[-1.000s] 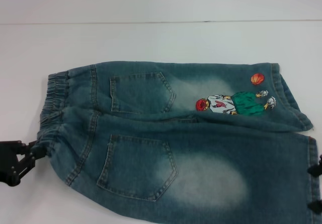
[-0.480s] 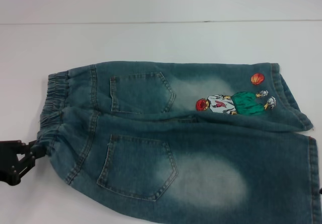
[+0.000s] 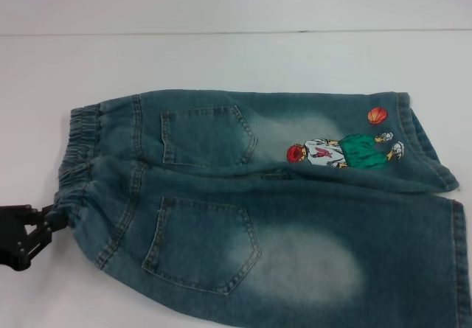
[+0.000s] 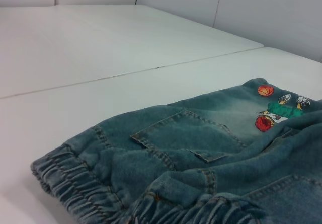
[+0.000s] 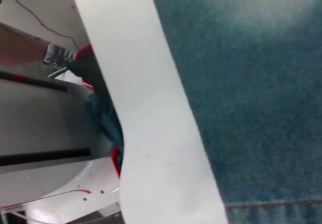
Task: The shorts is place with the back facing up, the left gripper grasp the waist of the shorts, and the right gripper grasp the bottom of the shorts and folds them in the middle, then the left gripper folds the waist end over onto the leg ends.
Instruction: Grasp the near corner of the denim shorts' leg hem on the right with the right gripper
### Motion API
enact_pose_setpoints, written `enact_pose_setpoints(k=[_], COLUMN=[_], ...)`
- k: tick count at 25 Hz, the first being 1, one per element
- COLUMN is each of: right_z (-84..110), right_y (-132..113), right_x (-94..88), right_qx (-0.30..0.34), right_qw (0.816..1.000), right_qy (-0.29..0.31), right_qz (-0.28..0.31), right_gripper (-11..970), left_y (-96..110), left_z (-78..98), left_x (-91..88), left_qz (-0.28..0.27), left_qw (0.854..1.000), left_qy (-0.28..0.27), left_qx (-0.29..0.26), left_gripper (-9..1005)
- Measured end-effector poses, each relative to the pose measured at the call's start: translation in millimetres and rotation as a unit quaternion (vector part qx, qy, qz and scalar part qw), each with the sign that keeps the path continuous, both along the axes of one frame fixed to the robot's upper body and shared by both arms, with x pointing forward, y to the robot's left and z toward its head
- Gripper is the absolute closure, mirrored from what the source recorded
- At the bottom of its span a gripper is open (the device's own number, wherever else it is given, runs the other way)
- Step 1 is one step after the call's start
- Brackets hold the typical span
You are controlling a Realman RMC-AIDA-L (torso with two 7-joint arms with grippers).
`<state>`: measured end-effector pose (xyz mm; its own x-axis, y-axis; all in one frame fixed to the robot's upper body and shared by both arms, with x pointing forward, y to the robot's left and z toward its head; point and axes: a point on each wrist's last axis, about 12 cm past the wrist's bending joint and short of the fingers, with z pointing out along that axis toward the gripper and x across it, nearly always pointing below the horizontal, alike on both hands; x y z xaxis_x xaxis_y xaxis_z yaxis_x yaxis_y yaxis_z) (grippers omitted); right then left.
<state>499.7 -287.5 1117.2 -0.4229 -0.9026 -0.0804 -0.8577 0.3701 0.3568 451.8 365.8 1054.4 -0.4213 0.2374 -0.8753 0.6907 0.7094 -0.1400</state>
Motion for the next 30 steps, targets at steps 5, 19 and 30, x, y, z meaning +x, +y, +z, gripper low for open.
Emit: enact_pose_setpoints(k=[5, 19, 30], right_z=[-5.1, -5.5, 0.1], right_y=[-1, 7, 9], right_x=[-5.4, -7.0, -2.7], right_qx=[-0.004, 0.031, 0.042], right_qw=[1.000, 0.999, 0.999], right_qy=[0.012, 0.011, -0.005], right_qz=[-0.001, 0.017, 0.023], right_gripper=[31, 31, 31], left_y=[1, 3, 3], left_z=[0.5, 1.0, -3.4], left_x=[0.2, 0.0, -0.3], left_qz=[0.002, 0.006, 0.013], left_qw=[1.000, 1.000, 1.000], left_qy=[-0.001, -0.003, 0.003], left_qx=[0.000, 0.000, 0.004], left_gripper=[877, 877, 878])
